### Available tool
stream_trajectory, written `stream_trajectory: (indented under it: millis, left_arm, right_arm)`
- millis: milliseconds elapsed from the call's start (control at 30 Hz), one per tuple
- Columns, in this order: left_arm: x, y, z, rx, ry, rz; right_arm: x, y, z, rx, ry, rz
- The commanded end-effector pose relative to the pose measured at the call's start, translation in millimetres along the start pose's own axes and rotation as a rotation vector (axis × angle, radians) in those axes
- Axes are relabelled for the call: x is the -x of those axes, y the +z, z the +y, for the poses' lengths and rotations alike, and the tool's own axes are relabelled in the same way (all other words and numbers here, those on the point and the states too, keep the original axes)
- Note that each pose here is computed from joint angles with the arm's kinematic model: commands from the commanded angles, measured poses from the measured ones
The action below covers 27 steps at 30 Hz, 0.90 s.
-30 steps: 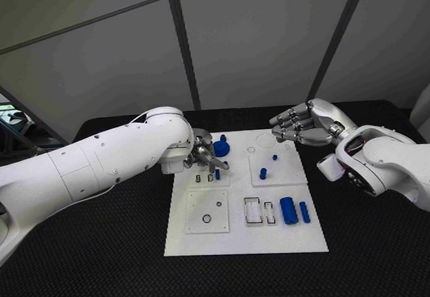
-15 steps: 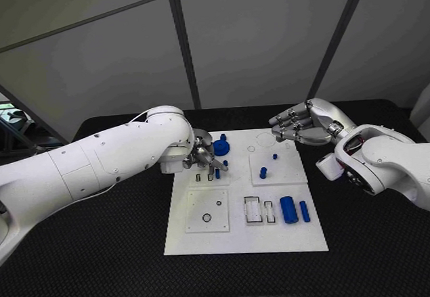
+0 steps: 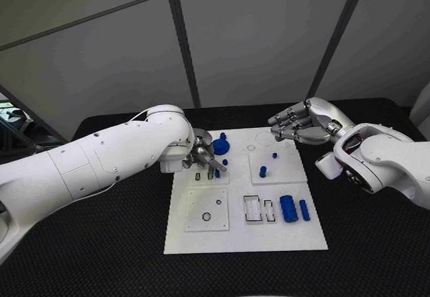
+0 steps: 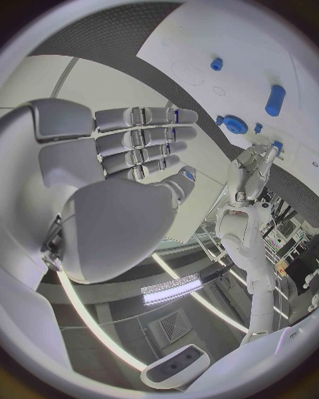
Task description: Assemble the parts on the task board
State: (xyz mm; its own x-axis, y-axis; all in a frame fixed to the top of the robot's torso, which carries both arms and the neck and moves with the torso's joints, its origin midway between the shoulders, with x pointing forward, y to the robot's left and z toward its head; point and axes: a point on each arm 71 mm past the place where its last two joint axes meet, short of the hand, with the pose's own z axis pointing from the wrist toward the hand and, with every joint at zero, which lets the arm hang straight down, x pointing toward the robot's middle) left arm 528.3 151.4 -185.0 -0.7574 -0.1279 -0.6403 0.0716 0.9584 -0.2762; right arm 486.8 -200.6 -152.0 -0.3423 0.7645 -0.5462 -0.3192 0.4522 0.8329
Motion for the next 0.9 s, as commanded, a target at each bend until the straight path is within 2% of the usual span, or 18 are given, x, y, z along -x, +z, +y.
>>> stream_trajectory:
  millis: [33, 533, 900]
  left_arm:
    - [-0.5, -0.7, -2.0, 0.001, 0.012, 0.010]
    - [-2.2, -1.4, -3.7, -0.022, -0.059, 0.029]
    - [-4.7, -10.3, 0.2, -0.051, -0.150, 0.022]
  right_arm:
    - [-1.1, 0.9, 0.4, -0.004, -0.006, 0.022]
    - [-3.4, 2.2, -1.6, -0.020, -0.022, 0.054]
    - [-4.5, 3.5, -4.4, -0.036, -0.029, 0.081]
